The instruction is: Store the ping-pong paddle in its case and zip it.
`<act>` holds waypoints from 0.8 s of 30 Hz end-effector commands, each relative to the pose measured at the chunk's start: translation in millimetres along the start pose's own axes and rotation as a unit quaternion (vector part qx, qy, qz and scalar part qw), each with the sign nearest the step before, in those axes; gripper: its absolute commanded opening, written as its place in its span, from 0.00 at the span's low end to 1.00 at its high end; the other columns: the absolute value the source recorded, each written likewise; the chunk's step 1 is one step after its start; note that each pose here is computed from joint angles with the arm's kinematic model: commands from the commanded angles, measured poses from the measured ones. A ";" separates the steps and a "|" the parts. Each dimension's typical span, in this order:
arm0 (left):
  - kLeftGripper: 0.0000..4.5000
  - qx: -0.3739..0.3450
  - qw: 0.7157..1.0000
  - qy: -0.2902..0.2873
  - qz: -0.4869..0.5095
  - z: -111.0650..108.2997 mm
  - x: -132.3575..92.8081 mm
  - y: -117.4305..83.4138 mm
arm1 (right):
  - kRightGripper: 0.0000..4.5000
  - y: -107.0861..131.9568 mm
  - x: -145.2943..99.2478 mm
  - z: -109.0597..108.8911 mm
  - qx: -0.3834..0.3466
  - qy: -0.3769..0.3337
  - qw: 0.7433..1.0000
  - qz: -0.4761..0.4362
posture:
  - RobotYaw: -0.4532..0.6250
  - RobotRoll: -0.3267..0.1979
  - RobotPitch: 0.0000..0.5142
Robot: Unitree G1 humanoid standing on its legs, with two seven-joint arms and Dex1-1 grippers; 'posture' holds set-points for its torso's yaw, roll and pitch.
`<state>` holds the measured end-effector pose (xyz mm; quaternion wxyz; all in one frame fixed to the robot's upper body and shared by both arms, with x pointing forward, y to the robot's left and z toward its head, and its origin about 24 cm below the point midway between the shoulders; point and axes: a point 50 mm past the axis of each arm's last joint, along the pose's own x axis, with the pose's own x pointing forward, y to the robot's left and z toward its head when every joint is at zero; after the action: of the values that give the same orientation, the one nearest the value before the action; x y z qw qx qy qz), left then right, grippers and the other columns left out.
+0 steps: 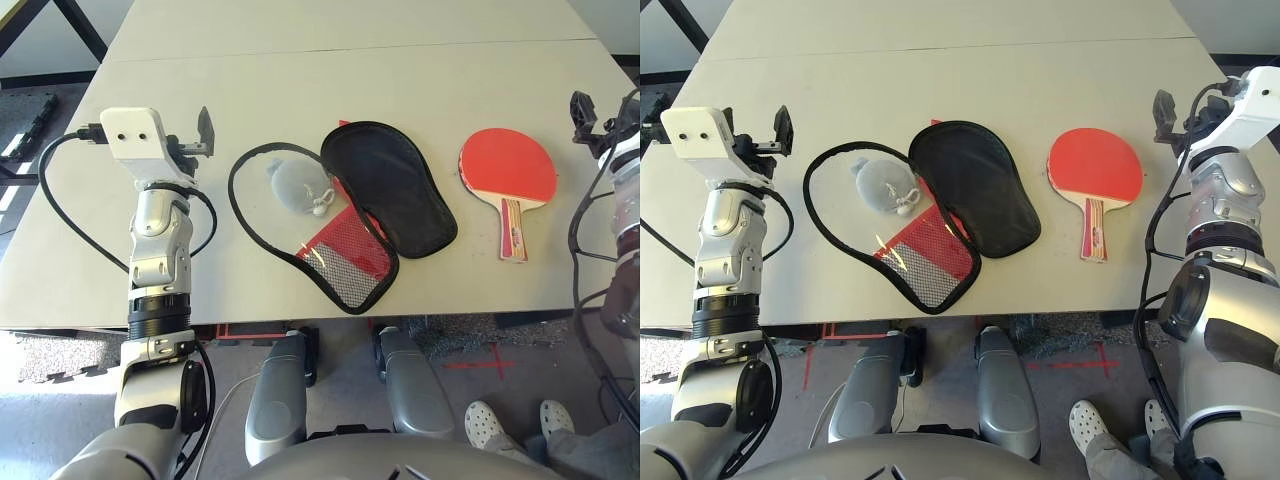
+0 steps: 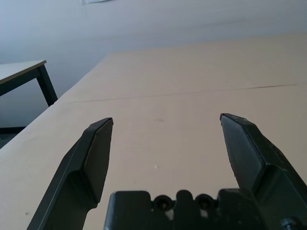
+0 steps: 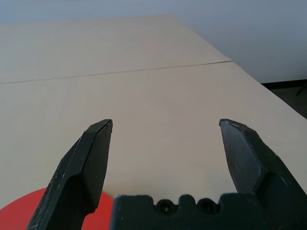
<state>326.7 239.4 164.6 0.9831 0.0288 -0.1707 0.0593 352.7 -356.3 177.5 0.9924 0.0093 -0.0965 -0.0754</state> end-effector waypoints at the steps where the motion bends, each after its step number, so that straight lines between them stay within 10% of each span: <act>1: 1.00 0.003 1.000 0.011 0.014 -2.7 -1.4 9.7 | 0.99 1.4 -0.5 -4.4 0.005 0.005 1.000 -0.001 | 0.46 0.62 0.40; 12: 1.00 0.007 1.000 -0.011 -0.009 40.2 21.6 19.5 | 0.99 0.7 0.1 -2.9 -0.001 0.010 1.000 0.001 | 0.44 0.62 0.44; 24: 1.00 0.013 0.935 0.017 -0.354 102.6 9.4 -54.7 | 0.99 7.0 -1.3 -13.7 -0.001 0.035 0.999 0.023 | 0.45 0.62 0.45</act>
<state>317.3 192.0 263.7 0.9577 0.0833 -0.1495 -0.2312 355.0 -351.7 173.7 0.9946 0.0104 -0.0841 -0.0599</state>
